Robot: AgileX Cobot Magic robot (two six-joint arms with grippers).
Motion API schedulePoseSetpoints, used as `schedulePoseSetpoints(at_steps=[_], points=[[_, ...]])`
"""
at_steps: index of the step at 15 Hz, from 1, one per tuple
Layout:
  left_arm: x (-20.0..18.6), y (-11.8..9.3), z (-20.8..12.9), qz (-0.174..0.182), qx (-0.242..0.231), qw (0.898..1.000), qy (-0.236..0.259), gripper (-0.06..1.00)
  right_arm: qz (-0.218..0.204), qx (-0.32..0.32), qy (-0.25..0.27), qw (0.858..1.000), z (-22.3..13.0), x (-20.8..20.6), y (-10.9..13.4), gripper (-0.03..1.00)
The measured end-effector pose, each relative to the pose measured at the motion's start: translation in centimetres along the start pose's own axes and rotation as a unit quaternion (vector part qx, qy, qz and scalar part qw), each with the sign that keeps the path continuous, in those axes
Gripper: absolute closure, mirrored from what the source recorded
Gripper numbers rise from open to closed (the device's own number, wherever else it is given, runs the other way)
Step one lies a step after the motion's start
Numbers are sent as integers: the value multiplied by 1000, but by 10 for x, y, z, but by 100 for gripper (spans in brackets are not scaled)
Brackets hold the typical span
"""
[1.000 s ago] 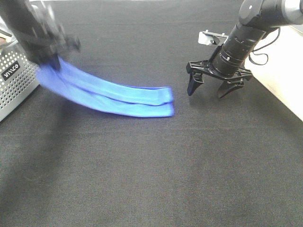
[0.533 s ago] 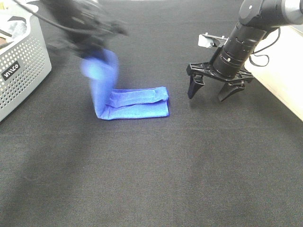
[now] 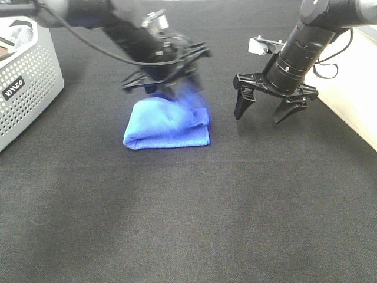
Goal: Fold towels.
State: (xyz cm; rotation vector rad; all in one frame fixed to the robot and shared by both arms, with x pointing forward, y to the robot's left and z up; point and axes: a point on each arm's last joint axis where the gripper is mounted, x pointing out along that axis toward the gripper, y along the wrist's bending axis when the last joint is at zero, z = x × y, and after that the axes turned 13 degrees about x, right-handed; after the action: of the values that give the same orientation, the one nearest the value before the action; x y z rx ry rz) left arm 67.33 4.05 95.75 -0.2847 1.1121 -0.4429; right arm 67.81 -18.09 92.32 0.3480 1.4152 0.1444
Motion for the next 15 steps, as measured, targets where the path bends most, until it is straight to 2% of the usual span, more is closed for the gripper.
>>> schedulePoseSetpoints(at_steps=[1, 3, 6, 8, 10, 13, 15], points=[[1, -4, 0, -11, -8, 1000, -7, 25, 2, -1, -5, 1000, 0, -5, 2, 14], [-3, -3, 6, -13, -1, 1000, -14, 23, 6, -4, -16, 1000, 1, -16, 5, 14], [-17, 6, 22, -4, 33, 999, -25, 23, 21, -1, -27, 999, 1, -28, 10, 14], [-37, 34, 45, 28, 48, 998, -38, 23, 92, 28, -14, 995, -2, -33, 24, 15], [-47, 59, 55, 52, 38, 997, -40, 23, 184, 26, 5, 983, -6, -36, 44, 15], [-60, 92, 64, 71, 11, 997, -40, 22, 313, 14, 33, 949, -14, -20, 76, 16], [-63, 101, 65, 77, 3, 996, -36, 22, 365, 11, 68, 928, -20, 9, 84, 16]])
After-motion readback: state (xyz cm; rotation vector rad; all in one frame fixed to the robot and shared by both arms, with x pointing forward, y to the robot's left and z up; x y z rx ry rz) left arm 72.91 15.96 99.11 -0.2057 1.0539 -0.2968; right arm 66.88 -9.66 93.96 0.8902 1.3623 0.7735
